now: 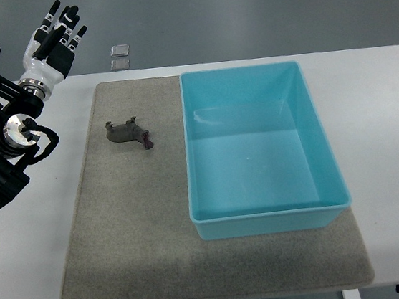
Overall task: Place brown hippo in blue box with left hand
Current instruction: 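Swing the left hand over the brown hippo, fingers pointing down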
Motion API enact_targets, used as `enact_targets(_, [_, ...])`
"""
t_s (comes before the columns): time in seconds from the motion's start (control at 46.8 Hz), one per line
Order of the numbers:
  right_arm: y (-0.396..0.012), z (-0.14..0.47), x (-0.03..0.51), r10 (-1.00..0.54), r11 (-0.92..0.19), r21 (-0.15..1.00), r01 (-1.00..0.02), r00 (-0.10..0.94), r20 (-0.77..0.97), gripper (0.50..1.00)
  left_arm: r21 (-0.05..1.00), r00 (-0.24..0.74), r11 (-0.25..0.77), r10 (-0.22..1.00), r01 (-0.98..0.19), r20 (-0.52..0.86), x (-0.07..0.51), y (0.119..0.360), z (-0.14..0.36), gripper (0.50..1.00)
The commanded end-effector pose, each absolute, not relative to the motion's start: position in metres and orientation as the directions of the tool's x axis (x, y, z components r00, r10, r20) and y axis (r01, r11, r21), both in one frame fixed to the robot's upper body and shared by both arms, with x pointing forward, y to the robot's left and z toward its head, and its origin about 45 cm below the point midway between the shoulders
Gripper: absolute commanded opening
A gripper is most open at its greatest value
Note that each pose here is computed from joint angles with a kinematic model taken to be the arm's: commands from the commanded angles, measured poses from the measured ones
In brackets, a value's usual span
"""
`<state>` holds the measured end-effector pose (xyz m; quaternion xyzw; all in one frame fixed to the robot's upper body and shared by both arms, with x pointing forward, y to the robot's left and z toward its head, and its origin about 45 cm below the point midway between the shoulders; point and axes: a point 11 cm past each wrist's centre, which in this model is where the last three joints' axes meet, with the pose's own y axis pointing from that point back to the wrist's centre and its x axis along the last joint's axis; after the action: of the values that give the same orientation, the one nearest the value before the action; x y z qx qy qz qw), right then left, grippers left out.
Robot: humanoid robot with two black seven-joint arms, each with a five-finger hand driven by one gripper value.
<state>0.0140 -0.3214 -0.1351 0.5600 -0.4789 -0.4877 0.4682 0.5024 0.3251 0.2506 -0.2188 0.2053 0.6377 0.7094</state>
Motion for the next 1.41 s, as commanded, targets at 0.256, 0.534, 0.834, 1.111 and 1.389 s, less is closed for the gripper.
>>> enact_targets(0.256, [-0.321, -0.135, 0.014, -0.993, -0.103, 0.992, -0.079, 0.066, -0.098, 0.936, -0.044, 0.147, 0.144, 0.858, -0.989, -0.493, 0.505, 0.317, 0.257, 0.996])
enact_targets(0.534, [-0.321, -0.135, 0.014, -0.993, -0.103, 0.992, -0.079, 0.066, -0.098, 0.936, -0.018, 0.237, 0.245, 0.912, -0.969, -0.335, 0.505, 0.303, 0.260, 0.996])
enact_targets(0.834, [-0.321, -0.135, 0.015, -0.993, -0.103, 0.991, -0.081, 0.066, -0.098, 0.936, 0.037, 0.415, 0.415, 0.910, -0.909, -0.015, 0.499, 0.280, 0.267, 0.996])
enact_targets(1.111, [-0.321, -0.135, 0.014, -0.993, -0.103, 0.992, -0.079, 0.066, -0.098, 0.936, 0.092, 0.526, 0.521, 0.810, -0.849, 0.259, 0.493, 0.274, 0.290, 0.996])
enact_targets(1.389, [-0.321, -0.135, 0.014, -0.993, -0.103, 0.992, -0.079, 0.066, -0.098, 0.936, 0.248, 0.593, 0.546, 0.660, -0.801, 0.461, 0.479, 0.288, 0.271, 0.994])
